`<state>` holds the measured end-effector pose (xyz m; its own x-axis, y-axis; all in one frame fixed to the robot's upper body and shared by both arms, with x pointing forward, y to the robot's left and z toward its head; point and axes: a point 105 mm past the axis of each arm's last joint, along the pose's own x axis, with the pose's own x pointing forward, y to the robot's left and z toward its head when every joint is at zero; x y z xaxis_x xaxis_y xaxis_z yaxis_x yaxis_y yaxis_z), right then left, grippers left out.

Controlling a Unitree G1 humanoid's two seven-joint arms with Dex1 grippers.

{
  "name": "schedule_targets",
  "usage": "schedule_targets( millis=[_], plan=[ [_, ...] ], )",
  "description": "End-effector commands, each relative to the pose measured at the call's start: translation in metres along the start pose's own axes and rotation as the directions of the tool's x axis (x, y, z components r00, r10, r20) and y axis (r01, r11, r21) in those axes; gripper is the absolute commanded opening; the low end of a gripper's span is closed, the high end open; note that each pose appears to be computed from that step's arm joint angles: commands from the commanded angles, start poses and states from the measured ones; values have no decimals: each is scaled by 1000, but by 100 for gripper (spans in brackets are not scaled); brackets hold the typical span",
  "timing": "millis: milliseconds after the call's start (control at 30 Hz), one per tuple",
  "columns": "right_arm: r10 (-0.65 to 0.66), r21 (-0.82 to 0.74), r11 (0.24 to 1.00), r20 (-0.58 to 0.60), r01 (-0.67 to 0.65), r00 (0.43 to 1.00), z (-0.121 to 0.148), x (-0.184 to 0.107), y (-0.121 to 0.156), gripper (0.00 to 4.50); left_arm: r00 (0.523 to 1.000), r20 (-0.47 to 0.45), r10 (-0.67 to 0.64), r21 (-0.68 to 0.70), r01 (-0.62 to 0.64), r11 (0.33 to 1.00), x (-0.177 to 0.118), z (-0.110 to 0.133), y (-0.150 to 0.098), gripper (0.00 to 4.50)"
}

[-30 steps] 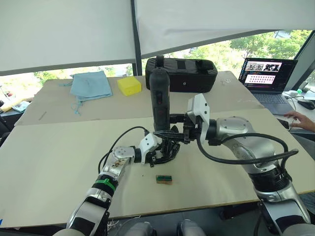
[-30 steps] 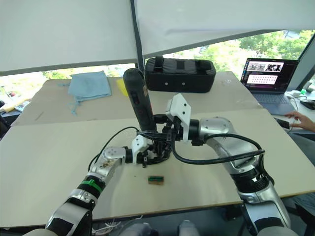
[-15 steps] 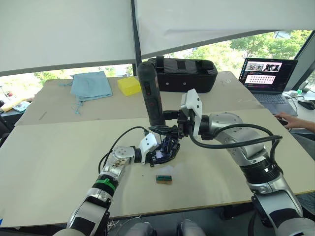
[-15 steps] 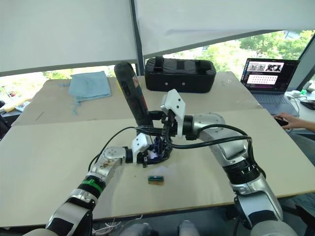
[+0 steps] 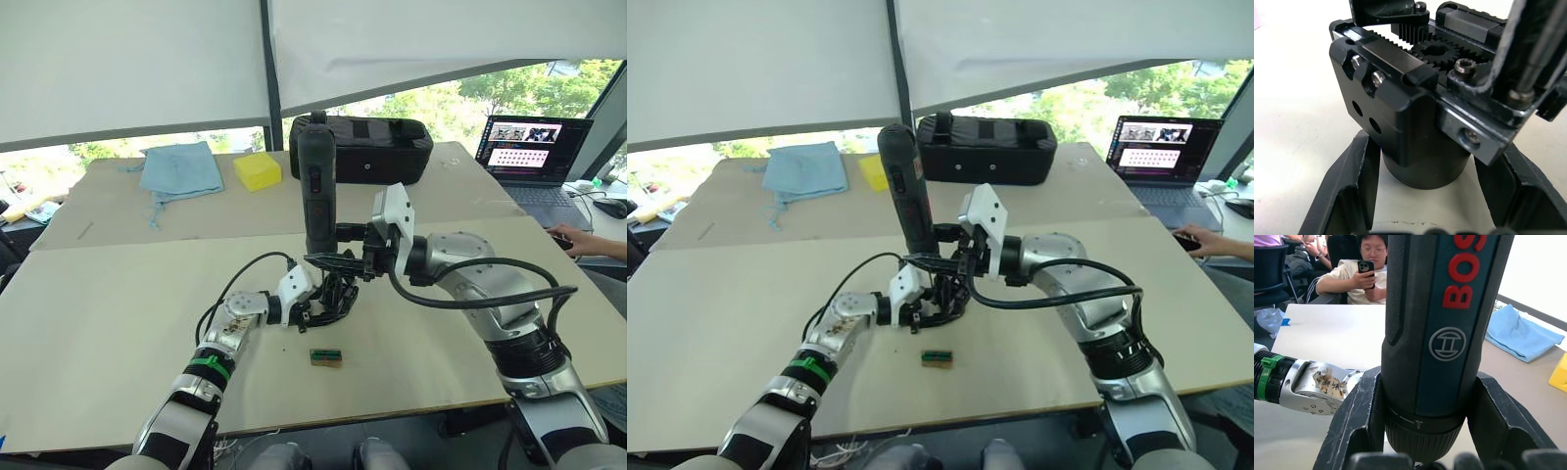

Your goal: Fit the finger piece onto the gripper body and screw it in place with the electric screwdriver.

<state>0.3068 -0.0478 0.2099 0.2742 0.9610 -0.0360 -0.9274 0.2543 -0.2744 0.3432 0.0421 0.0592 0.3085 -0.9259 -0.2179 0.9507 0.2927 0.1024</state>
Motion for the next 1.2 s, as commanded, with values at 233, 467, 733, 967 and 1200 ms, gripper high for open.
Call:
schedule_targets(
  millis=[233, 467, 733, 967, 1200],
  plan=[
    [33, -76, 997, 86, -26, 996, 63, -14, -2, 192, 1000, 12, 18, 50, -19, 999, -6, 8, 8, 228],
    [141, -77, 989, 172, -129, 975, 85, -16, 14, 192, 1000, -8, 18, 40, -18, 999, -6, 0, 3, 228],
    [137, 164, 971, 203, -172, 970, 90, -36, 31, 192, 1000, -12, 25, 27, -25, 999, -41, 8, 8, 369],
    [-35, 549, 835, -4, 31, 999, 61, -91, 25, 192, 994, -58, -89, -44, 87, 995, -126, 40, -13, 450],
    [-155, 701, 420, -570, 576, 807, -58, -170, 7, 192, 976, -153, -154, -31, 151, 988, -173, 74, -30, 450]
  ],
)
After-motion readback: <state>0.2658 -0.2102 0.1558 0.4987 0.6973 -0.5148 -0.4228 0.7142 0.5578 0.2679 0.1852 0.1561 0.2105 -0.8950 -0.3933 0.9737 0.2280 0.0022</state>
